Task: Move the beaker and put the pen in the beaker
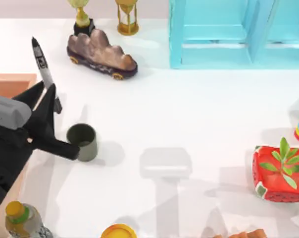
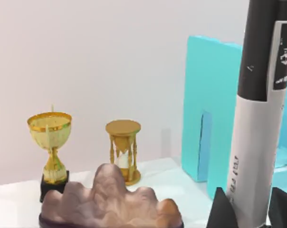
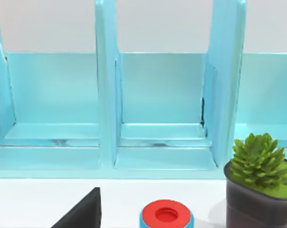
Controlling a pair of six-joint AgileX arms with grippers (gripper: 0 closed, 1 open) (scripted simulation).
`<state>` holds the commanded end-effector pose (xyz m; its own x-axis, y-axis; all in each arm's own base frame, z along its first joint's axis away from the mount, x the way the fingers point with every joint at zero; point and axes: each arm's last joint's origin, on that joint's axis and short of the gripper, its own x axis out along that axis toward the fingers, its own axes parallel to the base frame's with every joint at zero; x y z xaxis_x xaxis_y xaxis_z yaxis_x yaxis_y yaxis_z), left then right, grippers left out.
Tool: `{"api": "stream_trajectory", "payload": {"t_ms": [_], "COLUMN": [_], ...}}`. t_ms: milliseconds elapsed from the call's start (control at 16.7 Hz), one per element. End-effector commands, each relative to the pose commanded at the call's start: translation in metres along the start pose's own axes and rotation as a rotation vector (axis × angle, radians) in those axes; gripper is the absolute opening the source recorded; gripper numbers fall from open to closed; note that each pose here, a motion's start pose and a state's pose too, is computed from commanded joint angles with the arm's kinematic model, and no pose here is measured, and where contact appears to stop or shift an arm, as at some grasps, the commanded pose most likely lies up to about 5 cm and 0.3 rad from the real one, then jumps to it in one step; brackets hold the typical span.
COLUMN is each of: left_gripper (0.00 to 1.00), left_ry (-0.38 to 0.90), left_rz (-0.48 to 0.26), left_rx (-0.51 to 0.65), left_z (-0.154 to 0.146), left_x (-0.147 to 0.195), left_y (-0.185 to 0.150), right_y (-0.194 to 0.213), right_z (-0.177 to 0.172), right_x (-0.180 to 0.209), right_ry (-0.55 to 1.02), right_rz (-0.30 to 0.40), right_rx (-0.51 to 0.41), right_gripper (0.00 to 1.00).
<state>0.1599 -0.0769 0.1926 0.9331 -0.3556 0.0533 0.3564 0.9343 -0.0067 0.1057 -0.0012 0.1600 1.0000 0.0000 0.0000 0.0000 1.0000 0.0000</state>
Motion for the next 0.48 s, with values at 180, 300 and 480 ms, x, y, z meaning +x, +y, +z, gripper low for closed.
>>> {"api": "stream_trajectory", "payload": {"t_ms": [180,300,480], "left_gripper": [0.0,0.0,0.0], "left_ry": [0.002,0.003,0.002], "left_rz": [0.003,0.003,0.002], "left_rx": [0.0,0.001,0.001], "left_z": [-0.004,-0.009,-0.015], "left_x": [0.012,0.022,0.033], "left_y": [0.0,0.0,0.001], "right_y": [0.0,0.0,0.0], "right_z": [0.0,0.0,0.0], "right_x": [0.0,0.0,0.0], "right_ry": [0.0,0.0,0.0], "right_rz": [0.0,0.0,0.0], "right_rx": [0.0,0.0,0.0], "right_gripper": [1.0,1.0,1.0]}}
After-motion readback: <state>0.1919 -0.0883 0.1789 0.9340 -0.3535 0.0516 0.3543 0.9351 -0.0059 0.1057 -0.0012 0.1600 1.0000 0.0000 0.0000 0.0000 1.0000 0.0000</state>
